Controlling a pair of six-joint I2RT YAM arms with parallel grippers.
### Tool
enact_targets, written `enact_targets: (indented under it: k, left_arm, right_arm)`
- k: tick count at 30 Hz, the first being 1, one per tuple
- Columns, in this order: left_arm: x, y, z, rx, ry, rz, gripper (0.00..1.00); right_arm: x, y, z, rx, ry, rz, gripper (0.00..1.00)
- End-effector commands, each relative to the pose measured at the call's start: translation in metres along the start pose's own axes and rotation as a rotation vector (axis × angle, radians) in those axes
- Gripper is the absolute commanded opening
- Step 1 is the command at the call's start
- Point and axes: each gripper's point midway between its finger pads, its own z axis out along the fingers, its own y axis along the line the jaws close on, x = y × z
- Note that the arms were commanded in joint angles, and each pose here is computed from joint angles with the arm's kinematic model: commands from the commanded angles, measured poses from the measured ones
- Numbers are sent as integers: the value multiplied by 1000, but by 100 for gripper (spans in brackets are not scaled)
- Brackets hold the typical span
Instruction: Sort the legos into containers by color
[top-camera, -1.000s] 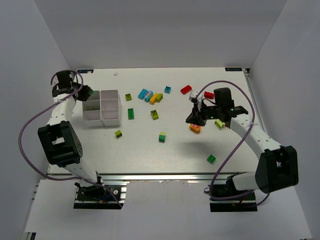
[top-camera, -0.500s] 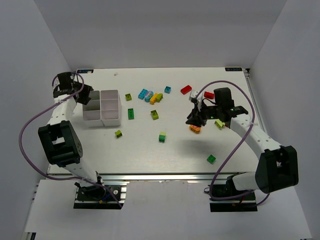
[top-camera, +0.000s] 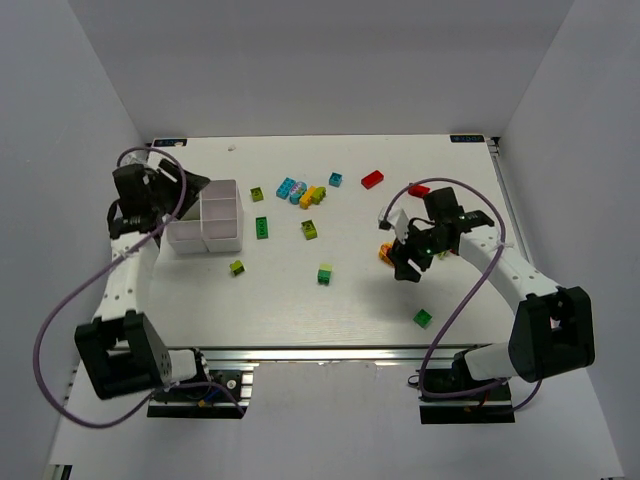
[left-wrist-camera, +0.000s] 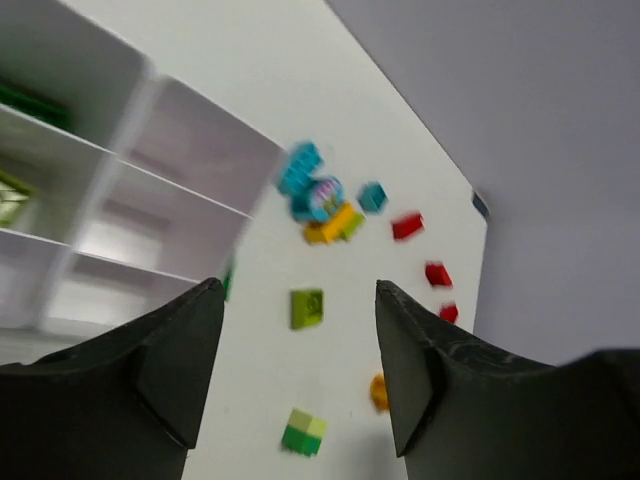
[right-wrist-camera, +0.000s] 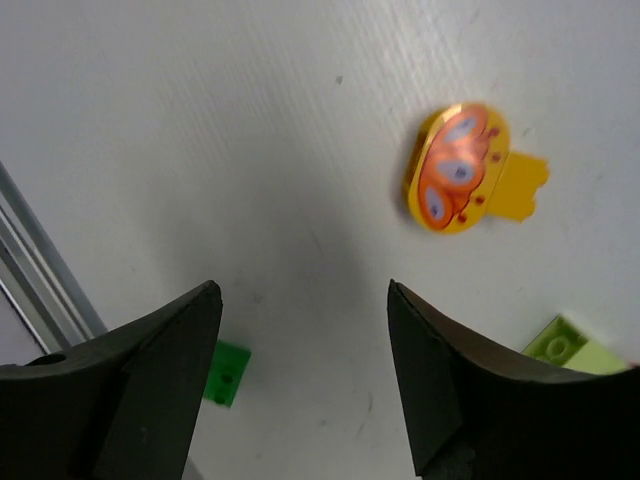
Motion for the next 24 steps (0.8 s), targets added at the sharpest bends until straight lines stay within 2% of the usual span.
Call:
enact_targets:
  k: [1,3,4,5,7,8,13,24]
  left_arm:
    - [49,-45,-21,224,98,167,72]
    - [76,-53,-31,247,135,211,72]
    - [84,-53,-34,250,140,220,72]
    - [96,-47,-40,249,149,219,73]
    - [114,-50,-48,282,170,219,73]
    - [124,-38,-50,262,181,209,73]
    - [134,-32,-71,282,157,190,73]
    - [147,-19,-80,282,153,97,73]
  right_arm:
    - [50,19,-14,-11,215,53,74]
    - [60,26,-19,-8,250,78,79]
    - [69,30,-18,-10,272,93,89]
    - [74,34,-17,-2,294,114,89]
    - [86,35,-15,21,339,107,89]
    - [95,39,-11,26,364,128,89]
    - [111,38,1,71,419,181,88]
    - [136,51,17,65,485,186,74]
